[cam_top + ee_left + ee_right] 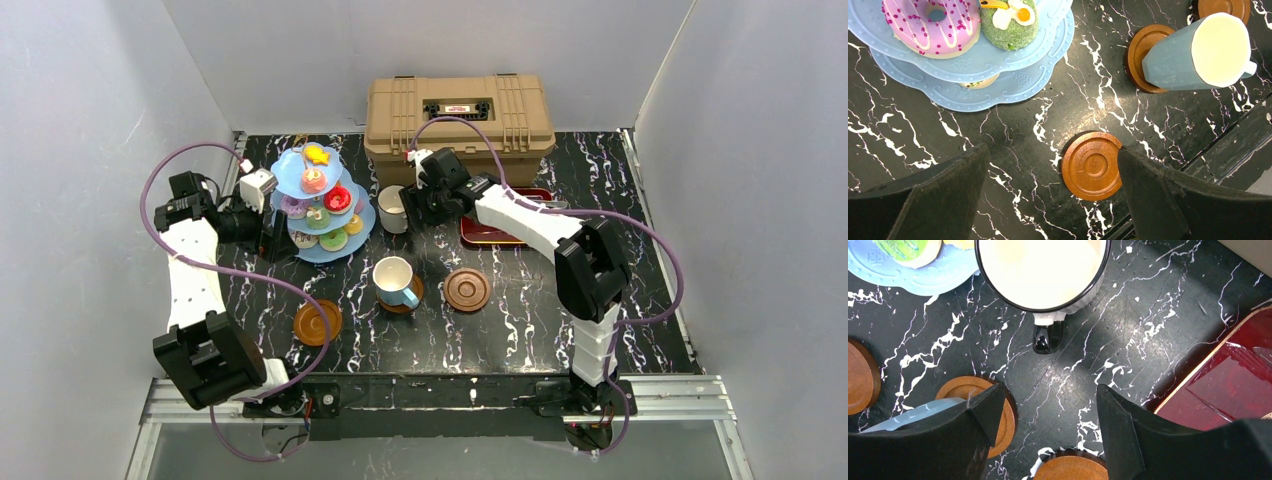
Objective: Serve the afternoon tea
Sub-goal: Pick up the cup at the center of the board.
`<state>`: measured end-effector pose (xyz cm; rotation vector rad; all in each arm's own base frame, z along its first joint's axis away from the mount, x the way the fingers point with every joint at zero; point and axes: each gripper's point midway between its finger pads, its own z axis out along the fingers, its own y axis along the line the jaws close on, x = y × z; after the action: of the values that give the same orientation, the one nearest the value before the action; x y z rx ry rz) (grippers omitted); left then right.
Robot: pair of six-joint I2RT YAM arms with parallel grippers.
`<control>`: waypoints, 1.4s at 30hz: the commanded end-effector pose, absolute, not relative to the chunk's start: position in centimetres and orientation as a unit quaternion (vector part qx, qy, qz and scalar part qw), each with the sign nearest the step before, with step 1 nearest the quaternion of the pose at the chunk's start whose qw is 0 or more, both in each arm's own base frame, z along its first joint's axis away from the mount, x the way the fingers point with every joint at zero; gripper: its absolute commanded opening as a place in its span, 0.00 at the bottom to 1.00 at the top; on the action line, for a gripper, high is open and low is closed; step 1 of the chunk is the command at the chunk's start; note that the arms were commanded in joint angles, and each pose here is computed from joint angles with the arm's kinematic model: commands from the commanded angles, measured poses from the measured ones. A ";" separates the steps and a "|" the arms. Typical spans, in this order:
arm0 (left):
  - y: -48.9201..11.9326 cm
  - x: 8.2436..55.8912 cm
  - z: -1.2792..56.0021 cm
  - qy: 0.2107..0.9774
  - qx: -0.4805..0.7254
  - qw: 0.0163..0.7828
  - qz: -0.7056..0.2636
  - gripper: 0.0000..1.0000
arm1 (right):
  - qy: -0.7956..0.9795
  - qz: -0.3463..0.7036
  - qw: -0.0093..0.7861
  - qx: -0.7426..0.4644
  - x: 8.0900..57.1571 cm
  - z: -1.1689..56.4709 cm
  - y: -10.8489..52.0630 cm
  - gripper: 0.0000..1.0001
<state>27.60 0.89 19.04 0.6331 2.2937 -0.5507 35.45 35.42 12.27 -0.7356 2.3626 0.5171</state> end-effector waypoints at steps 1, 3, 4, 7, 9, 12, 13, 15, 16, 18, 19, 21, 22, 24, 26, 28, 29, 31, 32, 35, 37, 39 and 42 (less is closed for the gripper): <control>0.8 27.7 20.5 0.879 0.240 0.353 -0.212 0.98 | 0.867 0.209 0.350 -0.287 37.6 14.1 37.3 0.74; 0.7 27.7 20.6 0.879 0.234 0.354 -0.216 0.98 | 0.865 0.208 0.355 -0.287 38.1 13.6 37.7 0.73; 0.6 27.7 20.6 0.879 0.233 0.355 -0.217 0.98 | 0.864 0.208 0.356 -0.289 38.3 13.3 37.9 0.72; 0.5 27.6 20.8 0.879 0.228 0.356 -0.221 0.98 | 0.863 0.206 0.358 -0.292 38.7 12.6 38.6 0.70; 0.5 27.6 20.8 0.879 0.224 0.356 -0.223 0.98 | 0.863 0.204 0.356 -0.296 38.8 12.1 39.1 0.68; 0.5 27.7 20.7 0.881 0.216 0.356 -0.223 0.98 | 0.865 0.188 0.363 -0.291 39.6 11.4 39.4 0.64; 0.5 27.7 20.7 0.881 0.216 0.355 -0.225 0.98 | 0.865 0.187 0.365 -0.291 39.8 11.3 39.5 0.62; 0.4 27.7 20.5 0.882 0.214 0.355 -0.225 0.98 | 0.862 0.186 0.371 -0.290 40.0 11.2 39.8 0.60; 0.4 27.6 20.5 0.882 0.213 0.354 -0.226 0.98 | 0.861 0.186 0.374 -0.289 40.2 11.3 39.9 0.59; 0.4 27.6 20.3 0.883 0.211 0.353 -0.225 0.98 | 0.859 0.187 0.378 -0.290 40.3 11.2 40.2 0.56; 0.5 27.6 20.3 0.884 0.210 0.354 -0.224 0.98 | 0.858 0.187 0.379 -0.290 40.3 11.1 40.4 0.52; 0.4 27.5 20.1 0.885 0.208 0.352 -0.224 0.98 | 0.859 0.185 0.378 -0.291 40.3 10.8 40.6 0.44; 0.5 27.4 20.0 0.886 0.207 0.351 -0.223 0.98 | 0.859 0.183 0.379 -0.291 40.4 10.6 40.6 0.40; 0.5 27.3 19.9 0.887 0.204 0.349 -0.221 0.98 | 0.860 0.180 0.378 -0.292 40.3 10.4 40.6 0.28; 0.7 27.3 19.7 0.892 0.197 0.345 -0.217 0.98 | 0.862 0.179 0.376 -0.290 40.2 10.3 40.6 0.11; 1.0 27.3 19.5 0.897 0.189 0.339 -0.213 0.98 | 0.864 0.174 0.374 -0.289 40.1 10.4 40.4 0.01; 1.1 27.3 19.4 0.898 0.185 0.337 -0.212 0.98 | 0.865 0.172 0.373 -0.289 40.0 10.5 40.3 0.01; 1.2 27.3 19.4 0.900 0.181 0.336 -0.211 0.98 | 0.865 0.170 0.374 -0.290 39.6 10.8 39.9 0.01; 1.1 27.2 19.3 0.900 0.182 0.335 -0.211 0.98 | 0.862 0.172 0.379 -0.288 39.4 11.6 39.7 0.01; 1.1 27.1 19.3 0.900 0.179 0.336 -0.210 0.98 | 0.857 0.176 0.389 -0.288 38.6 13.1 39.0 0.01; 1.1 27.1 19.2 0.900 0.177 0.337 -0.210 0.98 | 0.854 0.180 0.397 -0.285 38.0 14.3 38.4 0.01; 1.2 27.2 19.2 0.901 0.173 0.339 -0.207 0.98 | 0.853 0.183 0.401 -0.281 37.4 15.4 37.8 0.01; 1.1 27.1 19.0 0.901 0.171 0.338 -0.211 0.98 | 0.853 0.185 0.405 -0.274 36.3 16.4 36.6 0.01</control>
<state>27.67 1.39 18.39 0.4630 2.3668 -0.5518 36.63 36.89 9.78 -0.7644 2.2841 0.4038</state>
